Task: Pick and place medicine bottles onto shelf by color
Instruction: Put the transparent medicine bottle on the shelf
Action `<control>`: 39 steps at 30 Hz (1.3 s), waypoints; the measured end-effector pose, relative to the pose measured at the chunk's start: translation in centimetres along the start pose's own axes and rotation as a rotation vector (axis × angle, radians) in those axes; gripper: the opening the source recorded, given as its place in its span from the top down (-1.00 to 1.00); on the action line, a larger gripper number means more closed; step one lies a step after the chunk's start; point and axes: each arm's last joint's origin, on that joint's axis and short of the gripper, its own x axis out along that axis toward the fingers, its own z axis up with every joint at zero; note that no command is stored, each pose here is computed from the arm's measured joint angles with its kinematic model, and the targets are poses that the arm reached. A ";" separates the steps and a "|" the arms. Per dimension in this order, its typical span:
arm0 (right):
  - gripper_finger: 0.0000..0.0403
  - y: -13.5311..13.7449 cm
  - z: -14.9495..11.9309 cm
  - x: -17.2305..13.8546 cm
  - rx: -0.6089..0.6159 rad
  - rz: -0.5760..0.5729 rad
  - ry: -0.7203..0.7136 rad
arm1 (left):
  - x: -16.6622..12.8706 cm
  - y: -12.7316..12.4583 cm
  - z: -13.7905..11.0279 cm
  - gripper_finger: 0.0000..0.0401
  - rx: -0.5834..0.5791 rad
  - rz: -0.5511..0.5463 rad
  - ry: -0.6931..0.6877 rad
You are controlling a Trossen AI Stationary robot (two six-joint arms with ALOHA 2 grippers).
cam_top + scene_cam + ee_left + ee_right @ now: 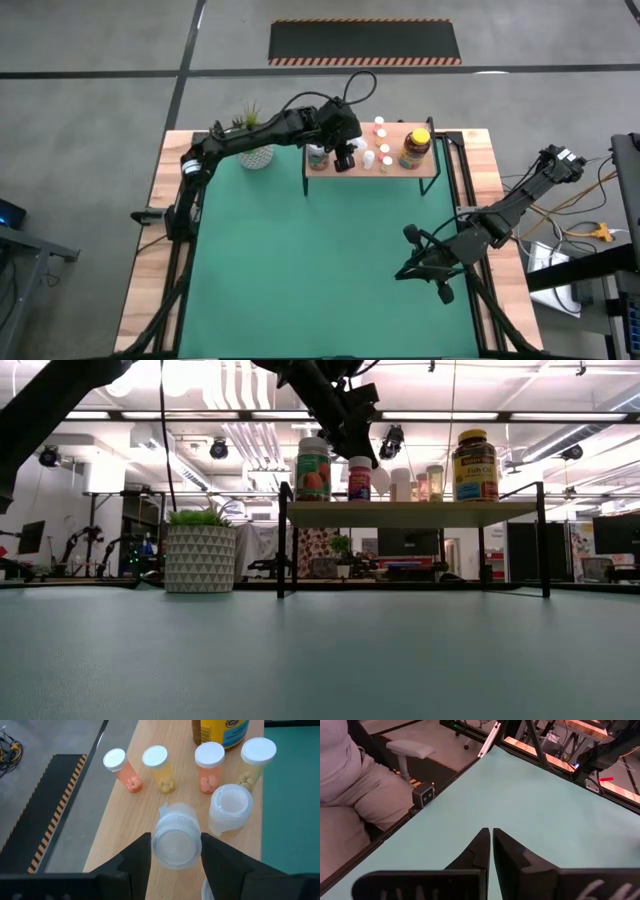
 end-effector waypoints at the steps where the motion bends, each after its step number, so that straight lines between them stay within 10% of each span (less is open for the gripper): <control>1: 0.94 0.0 0.0 0.0 0.001 0.000 0.000 | 0.0 0.0 0.0 0.27 -0.001 0.000 0.000; 39: 0.94 0.0 0.0 0.0 0.014 0.000 0.001 | -0.9 0.2 0.2 -0.12 0.007 0.006 -0.017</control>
